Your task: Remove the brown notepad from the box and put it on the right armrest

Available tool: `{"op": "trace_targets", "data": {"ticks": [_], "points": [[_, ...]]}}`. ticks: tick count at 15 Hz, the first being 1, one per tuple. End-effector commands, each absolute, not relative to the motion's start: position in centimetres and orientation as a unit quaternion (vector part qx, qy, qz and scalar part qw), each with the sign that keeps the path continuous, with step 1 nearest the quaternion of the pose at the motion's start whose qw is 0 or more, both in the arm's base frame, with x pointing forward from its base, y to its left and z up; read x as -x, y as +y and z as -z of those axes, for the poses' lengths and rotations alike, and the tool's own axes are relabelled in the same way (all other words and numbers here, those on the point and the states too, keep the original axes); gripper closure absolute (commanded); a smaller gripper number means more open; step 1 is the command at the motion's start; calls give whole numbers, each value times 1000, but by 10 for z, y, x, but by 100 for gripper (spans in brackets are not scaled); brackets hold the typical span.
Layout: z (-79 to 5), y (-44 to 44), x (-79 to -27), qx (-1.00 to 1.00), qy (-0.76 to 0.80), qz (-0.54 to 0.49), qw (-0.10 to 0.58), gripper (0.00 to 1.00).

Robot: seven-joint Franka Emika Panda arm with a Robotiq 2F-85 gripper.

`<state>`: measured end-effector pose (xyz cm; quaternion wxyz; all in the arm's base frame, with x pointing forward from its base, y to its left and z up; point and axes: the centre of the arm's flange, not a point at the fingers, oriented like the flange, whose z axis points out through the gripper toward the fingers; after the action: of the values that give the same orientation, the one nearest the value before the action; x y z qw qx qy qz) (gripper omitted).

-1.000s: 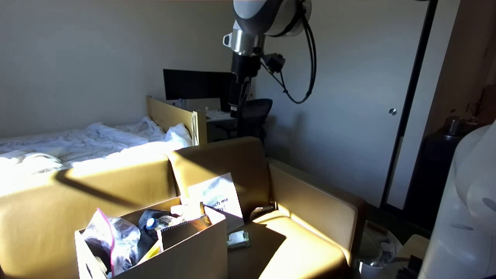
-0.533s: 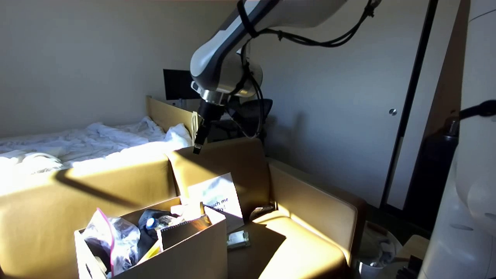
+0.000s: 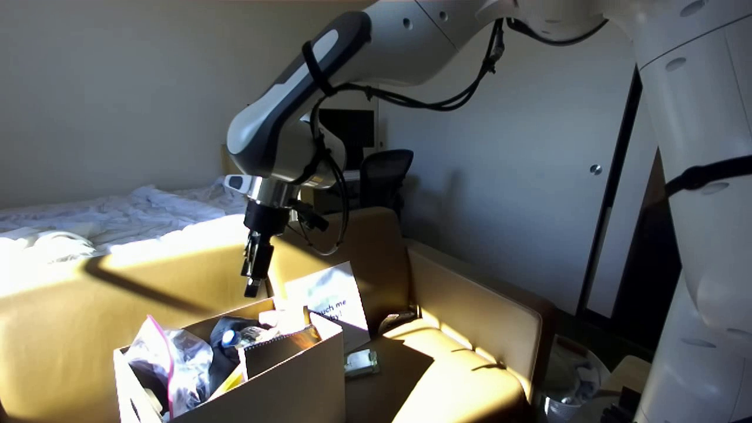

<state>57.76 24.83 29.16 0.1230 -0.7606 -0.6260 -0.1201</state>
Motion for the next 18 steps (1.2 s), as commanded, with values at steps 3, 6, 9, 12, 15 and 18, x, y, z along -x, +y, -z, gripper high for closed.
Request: {"op": "trace_targets", "data": {"ticks": [3,6,9,12,15,18], "points": [[-246,249,-568,734,-659,64,154,0],[-237,245,-571,730,-663,57,158,0],[-213,256,-600,727,-664,38,171,0],[-167,267,-627,692,-697,-15,189,0],[-129,269,-642,684,-710,-45,161,0],[-128,263,-650,696,-712,-6,95,0]]}}
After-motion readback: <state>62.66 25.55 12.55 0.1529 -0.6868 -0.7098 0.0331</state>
